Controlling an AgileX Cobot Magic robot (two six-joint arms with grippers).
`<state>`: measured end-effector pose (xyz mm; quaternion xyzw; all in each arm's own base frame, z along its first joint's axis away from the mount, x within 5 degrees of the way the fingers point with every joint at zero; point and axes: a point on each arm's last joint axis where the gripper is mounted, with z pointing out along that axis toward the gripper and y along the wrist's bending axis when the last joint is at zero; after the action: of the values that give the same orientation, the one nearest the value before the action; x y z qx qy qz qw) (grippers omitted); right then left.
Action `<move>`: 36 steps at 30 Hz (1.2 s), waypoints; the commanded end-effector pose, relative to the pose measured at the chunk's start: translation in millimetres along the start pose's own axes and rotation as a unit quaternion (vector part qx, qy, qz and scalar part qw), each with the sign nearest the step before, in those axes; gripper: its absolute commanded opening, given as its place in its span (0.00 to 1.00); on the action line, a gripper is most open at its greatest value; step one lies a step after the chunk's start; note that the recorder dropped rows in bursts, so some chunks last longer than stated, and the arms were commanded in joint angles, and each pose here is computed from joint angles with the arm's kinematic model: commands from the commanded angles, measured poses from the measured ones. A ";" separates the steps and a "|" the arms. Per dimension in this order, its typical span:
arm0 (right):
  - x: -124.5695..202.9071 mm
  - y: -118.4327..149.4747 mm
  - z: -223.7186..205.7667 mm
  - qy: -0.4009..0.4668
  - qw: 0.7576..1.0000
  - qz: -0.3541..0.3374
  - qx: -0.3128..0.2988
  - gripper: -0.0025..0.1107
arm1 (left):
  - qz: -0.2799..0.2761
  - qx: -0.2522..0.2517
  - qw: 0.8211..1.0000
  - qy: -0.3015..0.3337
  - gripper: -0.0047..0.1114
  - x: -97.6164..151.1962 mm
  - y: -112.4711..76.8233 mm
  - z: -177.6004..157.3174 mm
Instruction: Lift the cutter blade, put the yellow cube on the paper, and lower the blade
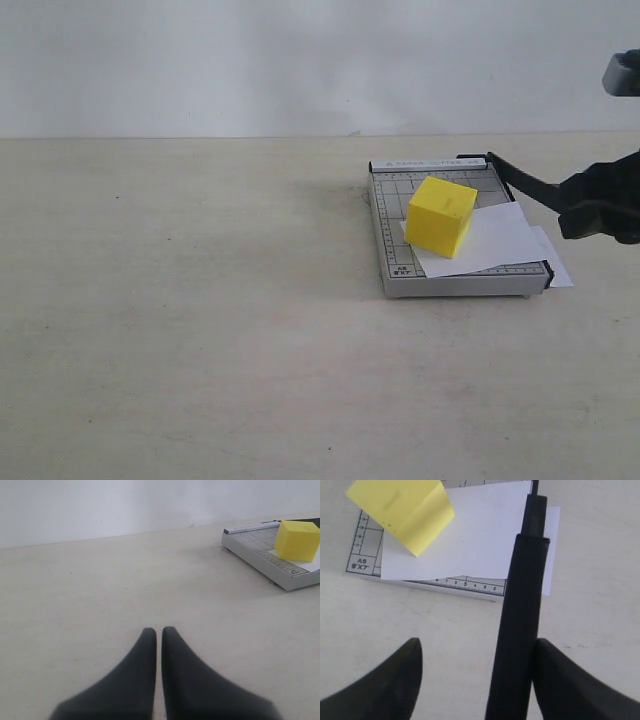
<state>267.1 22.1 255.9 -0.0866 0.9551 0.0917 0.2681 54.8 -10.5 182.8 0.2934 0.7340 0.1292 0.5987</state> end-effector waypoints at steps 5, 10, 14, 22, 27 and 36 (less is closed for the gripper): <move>-12.6 6.6 -46.3 -0.132 0.990 -0.048 0.032 0.57 | -0.003 -0.008 1.000 -0.007 0.08 -1.5 1.5 -0.8; -1.1 14.3 -81.5 -0.204 0.976 -0.059 0.048 0.48 | -0.003 -0.008 1.000 -0.007 0.08 -1.5 1.5 -0.8; 21.3 18.5 -97.6 -0.249 0.964 -0.061 0.062 0.31 | -0.003 -0.008 1.000 -0.007 0.08 -1.5 1.5 -0.8; 72.3 26.2 -116.7 -0.326 0.940 -0.057 0.078 0.02 | -0.003 -0.007 1.000 -0.007 0.08 -1.4 1.3 -0.8; 94.1 28.9 -115.6 -0.343 0.936 -0.045 0.071 0.02 | -0.003 -0.007 1.000 -0.007 0.08 -1.4 1.3 -0.8; 133.5 31.9 -107.1 -0.359 0.930 -0.047 0.069 0.02 | -0.003 -0.008 1.000 -0.007 0.08 -1.5 1.4 -0.8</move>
<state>101.4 14.0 285.2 -0.0744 0.8012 0.0398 0.5925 54.8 -10.5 182.8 0.2934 0.7340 0.1292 0.5987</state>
